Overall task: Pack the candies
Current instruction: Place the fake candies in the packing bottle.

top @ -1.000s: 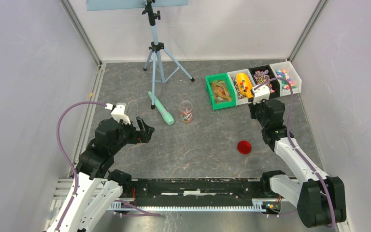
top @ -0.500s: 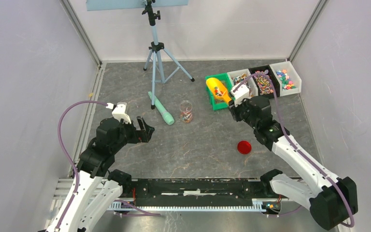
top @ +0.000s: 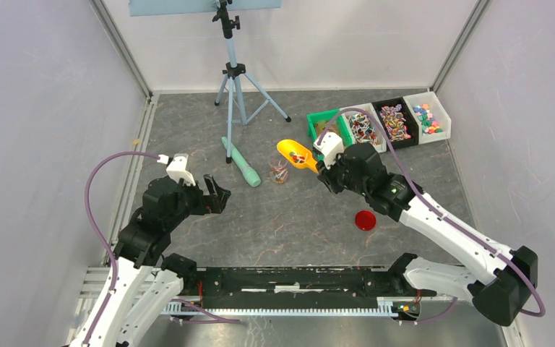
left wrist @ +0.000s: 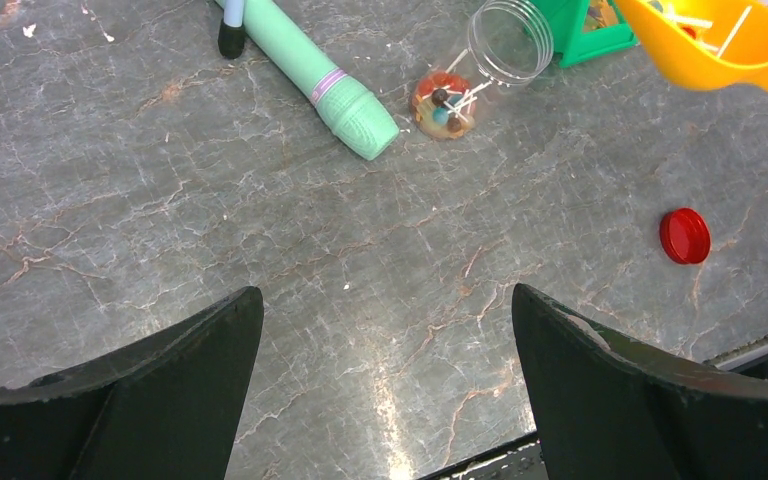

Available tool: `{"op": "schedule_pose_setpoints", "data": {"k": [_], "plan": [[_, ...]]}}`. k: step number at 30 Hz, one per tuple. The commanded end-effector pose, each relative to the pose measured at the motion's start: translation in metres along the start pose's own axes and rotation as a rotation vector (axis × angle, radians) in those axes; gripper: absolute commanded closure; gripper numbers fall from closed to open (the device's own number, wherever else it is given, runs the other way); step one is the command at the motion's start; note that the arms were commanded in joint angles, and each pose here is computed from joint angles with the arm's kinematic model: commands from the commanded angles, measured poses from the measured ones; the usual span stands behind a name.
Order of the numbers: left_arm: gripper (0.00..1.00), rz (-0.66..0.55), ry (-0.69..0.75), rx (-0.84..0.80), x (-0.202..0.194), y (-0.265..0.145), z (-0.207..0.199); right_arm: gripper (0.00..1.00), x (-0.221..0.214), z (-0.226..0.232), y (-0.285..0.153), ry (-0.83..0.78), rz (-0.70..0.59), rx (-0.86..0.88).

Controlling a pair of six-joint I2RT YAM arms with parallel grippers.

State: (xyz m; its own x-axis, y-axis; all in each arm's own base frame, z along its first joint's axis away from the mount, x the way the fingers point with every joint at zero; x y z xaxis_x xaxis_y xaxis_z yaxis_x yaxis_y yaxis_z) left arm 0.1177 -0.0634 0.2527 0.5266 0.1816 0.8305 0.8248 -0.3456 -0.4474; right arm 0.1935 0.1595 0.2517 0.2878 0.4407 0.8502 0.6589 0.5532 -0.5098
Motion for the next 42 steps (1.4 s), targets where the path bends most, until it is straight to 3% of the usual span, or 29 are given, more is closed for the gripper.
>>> {"op": "schedule_pose_setpoints", "data": {"k": [1, 42], "plan": [[0.0, -0.036, 0.002, 0.001, 0.004, -0.001, -0.001, 1.0, 0.028, -0.001, -0.007, 0.023, 0.021, -0.04], [0.0, -0.059, 0.009, -0.002, 0.004, -0.005, 0.0, 1.0, 0.078, 0.016, 0.0, -0.089, 0.355, -0.025]]}}
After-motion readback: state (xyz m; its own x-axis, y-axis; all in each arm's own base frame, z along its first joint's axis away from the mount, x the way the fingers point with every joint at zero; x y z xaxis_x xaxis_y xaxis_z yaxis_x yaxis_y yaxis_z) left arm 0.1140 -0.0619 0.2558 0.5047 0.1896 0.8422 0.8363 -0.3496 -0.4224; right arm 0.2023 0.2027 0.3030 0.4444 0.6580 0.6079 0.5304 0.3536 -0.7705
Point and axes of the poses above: each gripper's point midway between its finger pads, its own y axis out along the fingers, its own z axis along the line the jaws close on, x = y × z, the point moved 10 cm from there along -y, back along the fingers
